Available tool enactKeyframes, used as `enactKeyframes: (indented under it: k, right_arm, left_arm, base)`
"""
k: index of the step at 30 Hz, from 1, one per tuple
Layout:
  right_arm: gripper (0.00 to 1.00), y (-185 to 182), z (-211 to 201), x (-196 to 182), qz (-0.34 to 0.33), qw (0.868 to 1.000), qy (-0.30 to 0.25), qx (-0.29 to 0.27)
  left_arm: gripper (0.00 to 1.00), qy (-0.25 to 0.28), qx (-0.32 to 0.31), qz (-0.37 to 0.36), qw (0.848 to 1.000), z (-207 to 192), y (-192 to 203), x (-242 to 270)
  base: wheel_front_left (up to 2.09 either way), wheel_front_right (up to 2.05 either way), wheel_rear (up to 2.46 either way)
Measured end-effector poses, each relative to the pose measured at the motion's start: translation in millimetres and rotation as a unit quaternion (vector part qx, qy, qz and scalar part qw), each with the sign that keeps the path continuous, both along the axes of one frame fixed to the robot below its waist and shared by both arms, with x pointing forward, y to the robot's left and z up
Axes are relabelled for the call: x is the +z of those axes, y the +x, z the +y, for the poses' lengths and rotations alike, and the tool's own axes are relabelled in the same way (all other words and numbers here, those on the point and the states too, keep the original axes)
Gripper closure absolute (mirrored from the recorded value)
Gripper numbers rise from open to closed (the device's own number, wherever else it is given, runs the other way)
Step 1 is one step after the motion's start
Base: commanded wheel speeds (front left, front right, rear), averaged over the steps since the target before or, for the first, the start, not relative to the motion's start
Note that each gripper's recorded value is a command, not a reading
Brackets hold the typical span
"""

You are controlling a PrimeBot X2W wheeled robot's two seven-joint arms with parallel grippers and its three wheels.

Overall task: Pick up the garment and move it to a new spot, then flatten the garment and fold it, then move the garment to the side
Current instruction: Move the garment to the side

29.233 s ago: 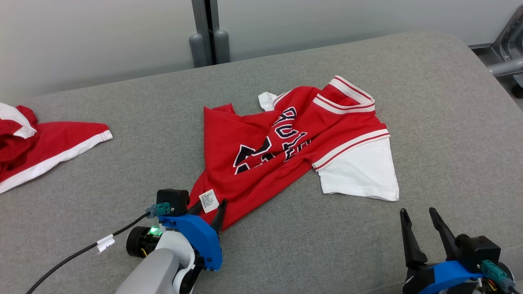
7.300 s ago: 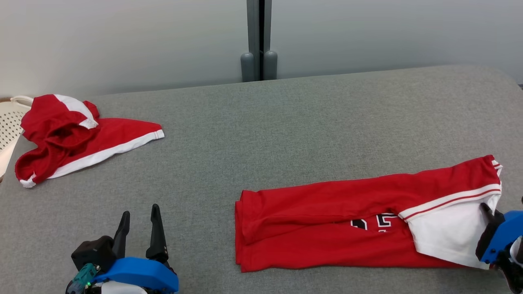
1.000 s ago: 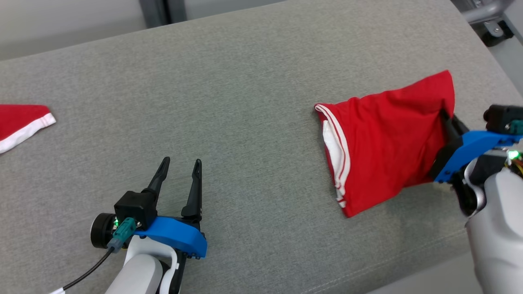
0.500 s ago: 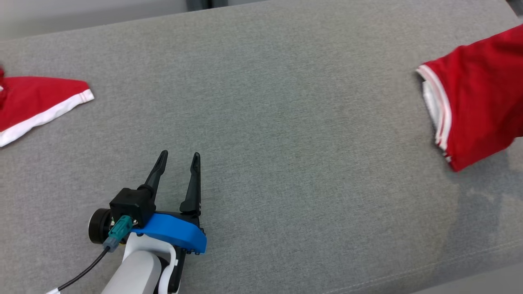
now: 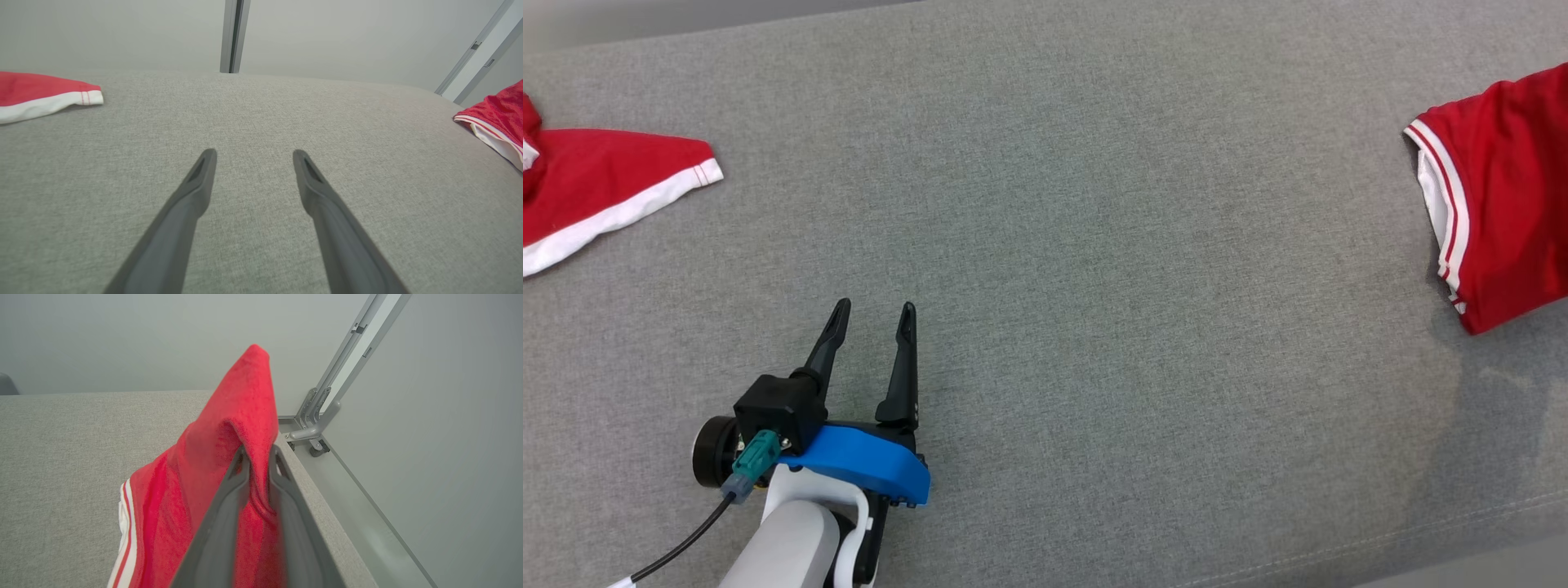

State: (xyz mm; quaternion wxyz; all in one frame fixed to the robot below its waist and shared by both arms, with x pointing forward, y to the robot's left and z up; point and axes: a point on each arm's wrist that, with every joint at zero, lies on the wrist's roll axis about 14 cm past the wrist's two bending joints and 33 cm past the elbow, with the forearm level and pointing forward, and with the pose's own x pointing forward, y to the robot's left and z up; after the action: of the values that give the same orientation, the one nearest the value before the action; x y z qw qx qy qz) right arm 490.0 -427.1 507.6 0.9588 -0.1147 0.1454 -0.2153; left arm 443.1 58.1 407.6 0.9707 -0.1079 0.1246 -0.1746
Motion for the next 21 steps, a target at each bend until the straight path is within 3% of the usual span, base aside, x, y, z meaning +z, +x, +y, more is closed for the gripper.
enactKeyframes:
  k: [12, 21]
  right_arm:
    - [0.0, -1, 16, -8, 0.0, 1.0, -0.007, 0.018]
    - [0.0, 8, 68, 6, -0.036, 0.995, -0.014, 0.093]
  left_arm:
    - [0.0, 0.0, -0.003, -0.003, 1.0, -1, -2, 5]
    - [0.0, -0.013, 0.02, -0.033, 0.999, 7, -7, 32]
  base:
    - [0.0, 0.0, 0.0]
    - [0.0, 0.0, 0.0]
